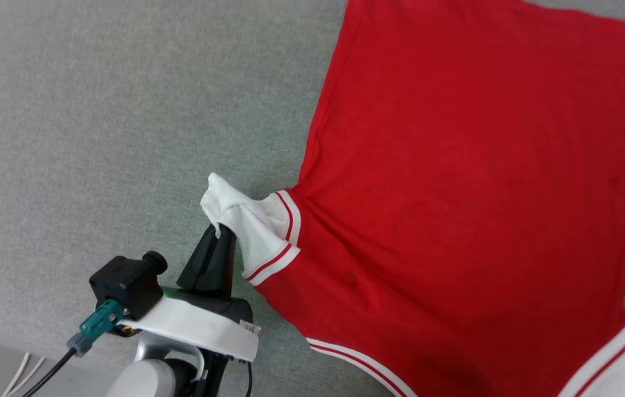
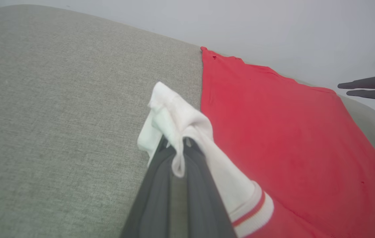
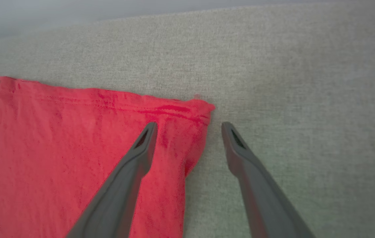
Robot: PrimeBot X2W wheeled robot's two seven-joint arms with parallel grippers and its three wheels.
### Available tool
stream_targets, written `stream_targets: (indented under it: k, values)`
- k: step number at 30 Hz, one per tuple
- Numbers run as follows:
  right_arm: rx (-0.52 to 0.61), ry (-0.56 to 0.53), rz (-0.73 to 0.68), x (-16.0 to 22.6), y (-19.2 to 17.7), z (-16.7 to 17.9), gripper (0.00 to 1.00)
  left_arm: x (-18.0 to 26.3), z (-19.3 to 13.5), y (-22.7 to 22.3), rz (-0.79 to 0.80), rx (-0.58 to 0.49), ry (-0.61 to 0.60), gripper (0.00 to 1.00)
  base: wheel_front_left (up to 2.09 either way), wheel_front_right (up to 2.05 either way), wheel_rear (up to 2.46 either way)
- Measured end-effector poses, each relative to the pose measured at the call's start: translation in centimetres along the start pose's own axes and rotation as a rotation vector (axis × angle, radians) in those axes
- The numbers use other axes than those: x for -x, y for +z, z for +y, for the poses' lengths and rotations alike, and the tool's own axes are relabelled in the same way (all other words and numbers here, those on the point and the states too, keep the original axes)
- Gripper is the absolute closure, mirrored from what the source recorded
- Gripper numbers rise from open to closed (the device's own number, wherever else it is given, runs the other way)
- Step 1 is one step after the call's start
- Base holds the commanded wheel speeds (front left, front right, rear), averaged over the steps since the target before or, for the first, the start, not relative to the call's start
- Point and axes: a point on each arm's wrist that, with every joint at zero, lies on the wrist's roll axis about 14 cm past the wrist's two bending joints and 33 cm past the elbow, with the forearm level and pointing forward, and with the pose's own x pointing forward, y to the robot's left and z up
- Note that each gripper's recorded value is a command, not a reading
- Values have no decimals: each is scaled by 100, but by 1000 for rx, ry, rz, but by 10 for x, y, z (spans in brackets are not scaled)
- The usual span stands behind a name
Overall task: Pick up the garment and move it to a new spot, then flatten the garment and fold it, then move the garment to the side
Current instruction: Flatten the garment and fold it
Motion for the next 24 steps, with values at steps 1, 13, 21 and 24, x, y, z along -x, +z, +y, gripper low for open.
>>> stream_targets:
  k: [1, 13, 21, 24]
  values:
    - [-4, 0, 21, -9, -6, 0, 0, -3, 2, -3, 5, 1, 3, 100, 0, 0, 0]
    - [-43, 2, 197, -48, -43, 8, 100, -9, 19, -20, 40, -10, 44, 100, 0, 0, 0]
    - [79, -33, 174, -9, -37, 13, 100, 8, 21, -10, 18, 3, 63, 100, 0, 0, 0]
    - [143, -69, 138, 20, -26, 3, 100, 19, 23, -5, 8, 7, 73, 100, 0, 0, 0]
